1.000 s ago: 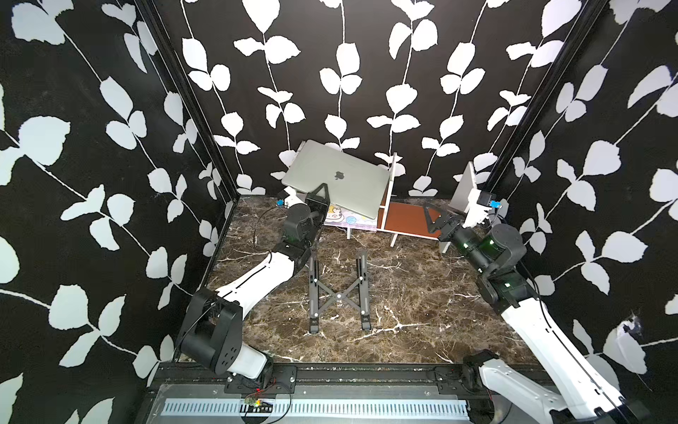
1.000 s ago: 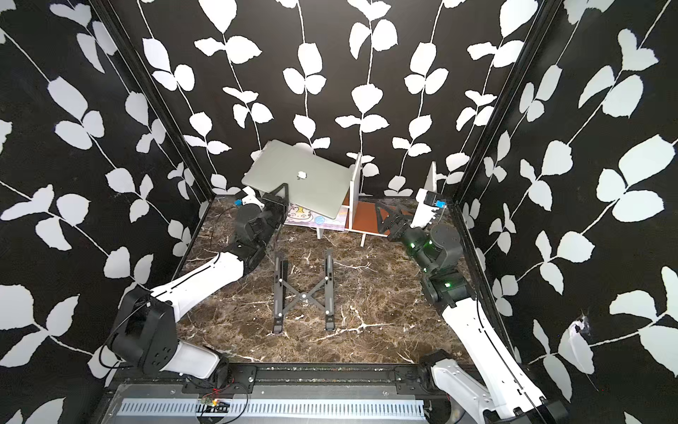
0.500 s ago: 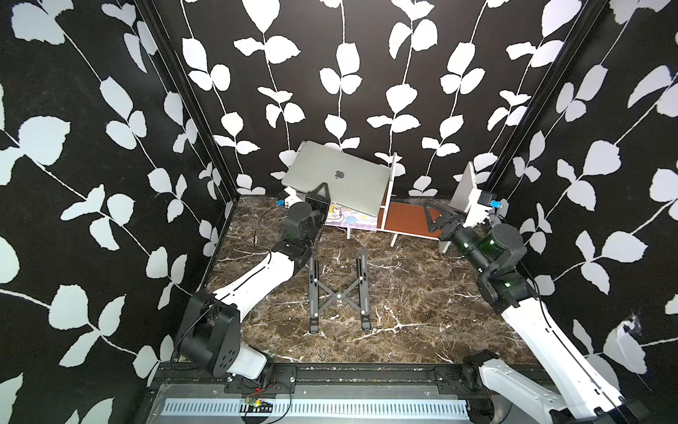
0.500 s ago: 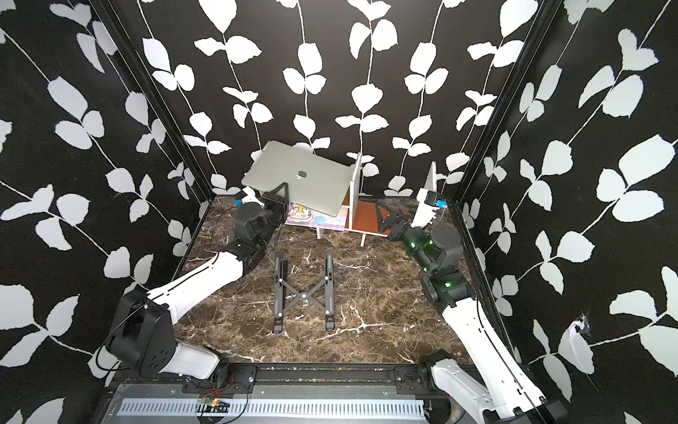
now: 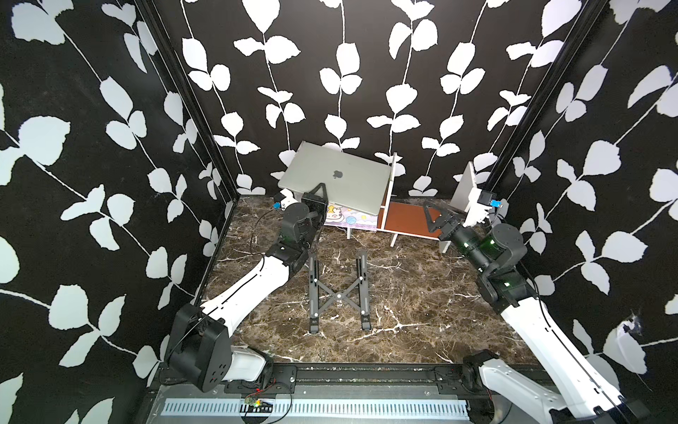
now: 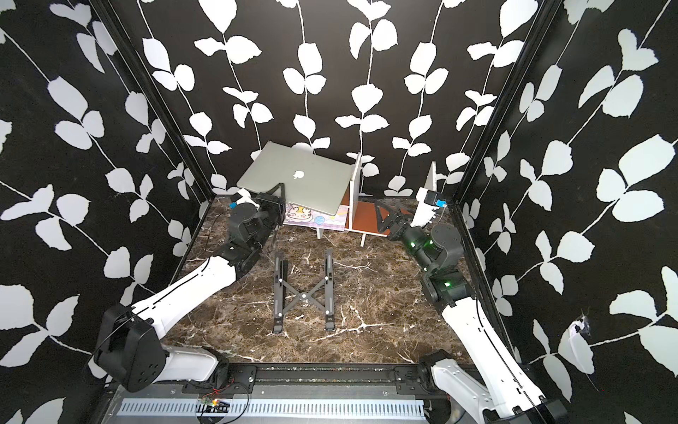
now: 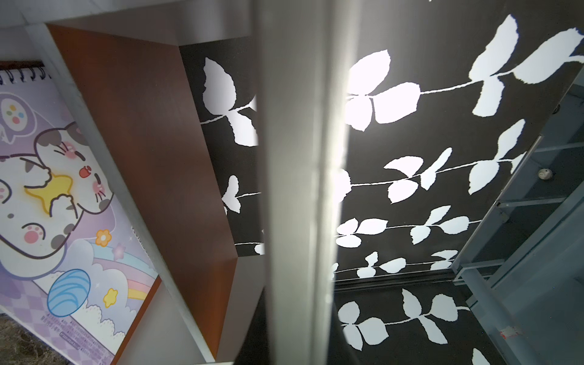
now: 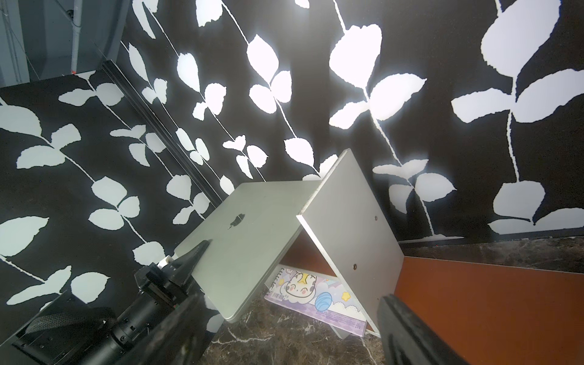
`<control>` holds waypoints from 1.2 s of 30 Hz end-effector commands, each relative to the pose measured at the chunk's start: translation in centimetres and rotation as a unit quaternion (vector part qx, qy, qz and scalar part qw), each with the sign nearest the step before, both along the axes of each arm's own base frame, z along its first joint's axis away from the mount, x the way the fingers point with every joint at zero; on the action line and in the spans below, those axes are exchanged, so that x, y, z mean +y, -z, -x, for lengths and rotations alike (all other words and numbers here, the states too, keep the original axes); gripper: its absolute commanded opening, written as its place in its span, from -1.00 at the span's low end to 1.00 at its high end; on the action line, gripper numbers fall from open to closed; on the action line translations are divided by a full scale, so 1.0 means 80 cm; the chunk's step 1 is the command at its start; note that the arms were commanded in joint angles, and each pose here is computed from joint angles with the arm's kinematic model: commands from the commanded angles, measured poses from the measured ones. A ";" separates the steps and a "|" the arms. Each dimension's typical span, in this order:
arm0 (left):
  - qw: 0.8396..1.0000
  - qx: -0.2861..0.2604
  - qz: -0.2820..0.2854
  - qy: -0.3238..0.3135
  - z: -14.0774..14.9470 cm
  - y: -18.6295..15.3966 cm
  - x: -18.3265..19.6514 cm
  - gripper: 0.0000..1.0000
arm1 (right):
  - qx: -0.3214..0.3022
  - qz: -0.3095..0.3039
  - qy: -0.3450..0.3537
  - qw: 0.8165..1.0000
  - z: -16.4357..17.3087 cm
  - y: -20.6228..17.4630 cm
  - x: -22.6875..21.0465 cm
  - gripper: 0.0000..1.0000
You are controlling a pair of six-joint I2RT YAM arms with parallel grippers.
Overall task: Close the laptop lid and set it aside
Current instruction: Place the laptop on the shelf.
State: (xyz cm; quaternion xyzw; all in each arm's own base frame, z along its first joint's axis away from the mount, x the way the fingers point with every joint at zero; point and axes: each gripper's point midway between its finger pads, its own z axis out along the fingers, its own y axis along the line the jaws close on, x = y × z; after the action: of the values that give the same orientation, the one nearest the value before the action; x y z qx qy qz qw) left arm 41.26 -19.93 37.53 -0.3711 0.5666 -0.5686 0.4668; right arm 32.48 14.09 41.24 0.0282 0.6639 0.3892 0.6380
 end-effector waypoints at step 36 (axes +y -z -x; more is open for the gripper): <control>0.993 -0.081 0.079 -0.028 0.031 -0.033 -0.045 -1.00 | -0.037 -0.022 -0.004 0.999 0.012 -0.026 -0.003 0.72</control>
State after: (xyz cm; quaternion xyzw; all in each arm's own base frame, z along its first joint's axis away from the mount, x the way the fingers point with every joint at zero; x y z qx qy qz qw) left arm 40.55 -22.08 34.13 -0.4187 0.5366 -0.5229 0.5131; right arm 32.30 14.07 42.10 0.0314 0.6508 0.4008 0.6441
